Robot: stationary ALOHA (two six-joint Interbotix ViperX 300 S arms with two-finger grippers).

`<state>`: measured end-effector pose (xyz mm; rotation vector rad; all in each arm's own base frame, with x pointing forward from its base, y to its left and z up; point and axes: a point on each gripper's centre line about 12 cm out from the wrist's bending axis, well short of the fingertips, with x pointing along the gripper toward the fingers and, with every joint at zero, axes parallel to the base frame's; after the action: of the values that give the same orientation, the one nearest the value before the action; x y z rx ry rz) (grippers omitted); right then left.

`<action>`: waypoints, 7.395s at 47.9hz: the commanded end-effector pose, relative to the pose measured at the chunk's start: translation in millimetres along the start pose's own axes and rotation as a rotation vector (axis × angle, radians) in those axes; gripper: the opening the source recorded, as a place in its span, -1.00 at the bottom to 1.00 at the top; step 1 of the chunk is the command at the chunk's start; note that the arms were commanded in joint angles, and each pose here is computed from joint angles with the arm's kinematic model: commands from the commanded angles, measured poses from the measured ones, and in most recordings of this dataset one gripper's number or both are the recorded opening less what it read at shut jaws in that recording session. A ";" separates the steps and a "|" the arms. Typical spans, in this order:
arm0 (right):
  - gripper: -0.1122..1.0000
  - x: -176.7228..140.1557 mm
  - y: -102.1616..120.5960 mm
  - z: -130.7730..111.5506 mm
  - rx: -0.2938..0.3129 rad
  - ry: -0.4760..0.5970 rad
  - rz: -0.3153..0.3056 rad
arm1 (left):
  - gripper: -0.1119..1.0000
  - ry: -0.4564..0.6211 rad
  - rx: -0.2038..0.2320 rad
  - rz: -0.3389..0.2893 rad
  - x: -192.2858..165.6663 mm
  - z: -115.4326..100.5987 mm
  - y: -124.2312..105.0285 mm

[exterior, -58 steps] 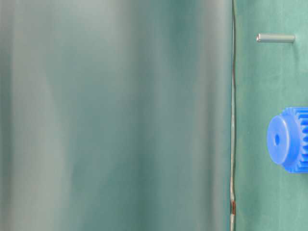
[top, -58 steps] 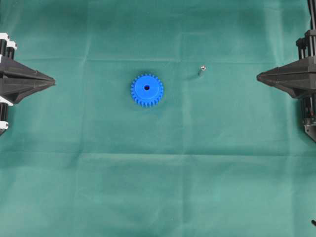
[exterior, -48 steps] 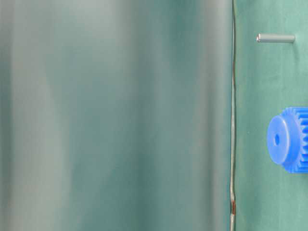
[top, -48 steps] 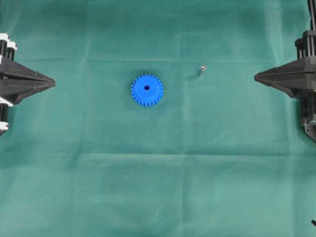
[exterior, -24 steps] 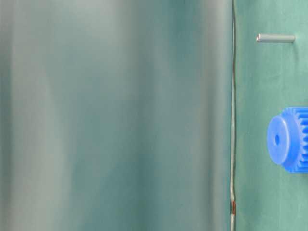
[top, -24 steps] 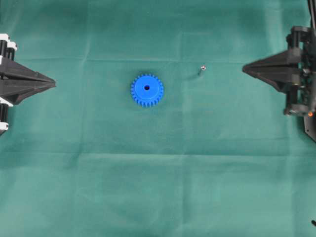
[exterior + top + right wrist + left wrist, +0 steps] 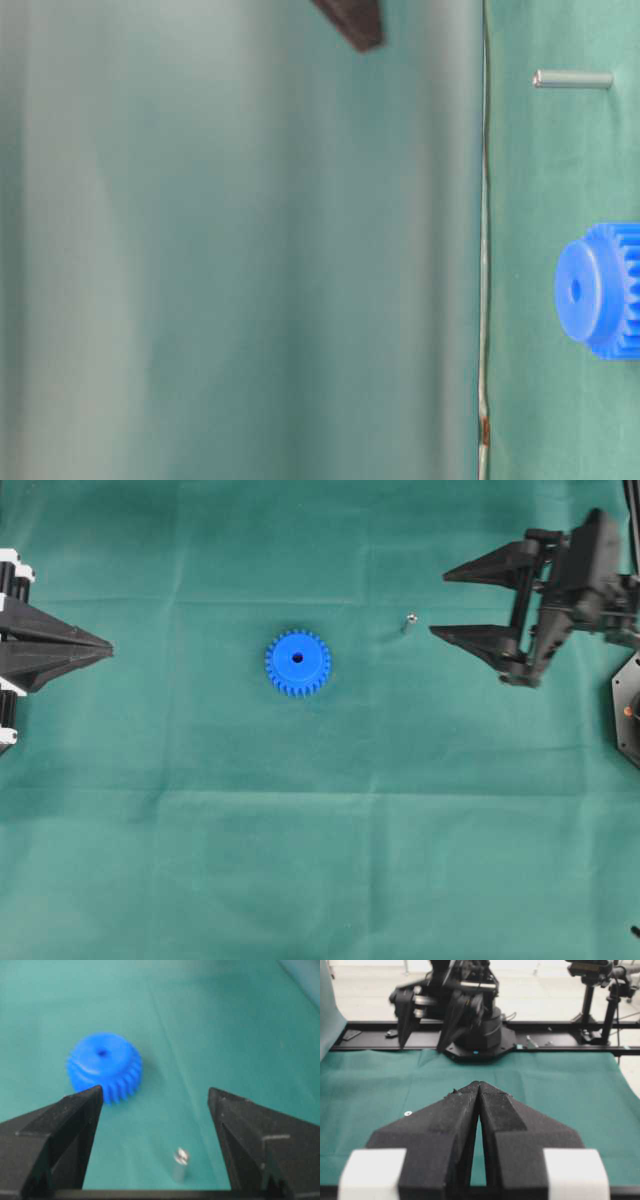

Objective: Insert the shaft placed at a random location into the center hole of the medium gear at another random location.
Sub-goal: 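Lower the right gripper onto the silver shaft and close to grasp it, then lift the shaft upright and carry it over the blue gear's center hole, then align the held shaft above the gear's center hole with the right gripper, then lower the shaft into the gear's center hole with the right gripper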

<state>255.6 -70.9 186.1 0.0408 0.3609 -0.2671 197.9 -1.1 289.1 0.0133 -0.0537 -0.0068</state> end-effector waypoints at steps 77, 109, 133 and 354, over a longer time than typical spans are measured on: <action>-0.56 55.7 -11.8 -42.1 0.041 0.141 -0.044 | -0.80 -0.023 0.008 0.001 3.0 10.2 0.3; -0.56 42.2 -2.9 13.1 0.039 0.135 -0.013 | -0.80 -0.017 0.005 0.001 3.6 8.6 0.3; -0.56 113.4 38.1 45.5 0.026 0.093 0.081 | -0.80 -0.008 0.000 0.001 3.7 7.5 0.3; -0.56 165.7 61.4 -3.7 0.065 0.161 0.103 | -0.80 -0.011 0.000 0.001 3.5 8.4 0.3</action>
<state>412.5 -51.3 113.7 0.1322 0.5512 -0.1683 198.2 -1.1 287.5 0.0117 -0.0414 -0.0071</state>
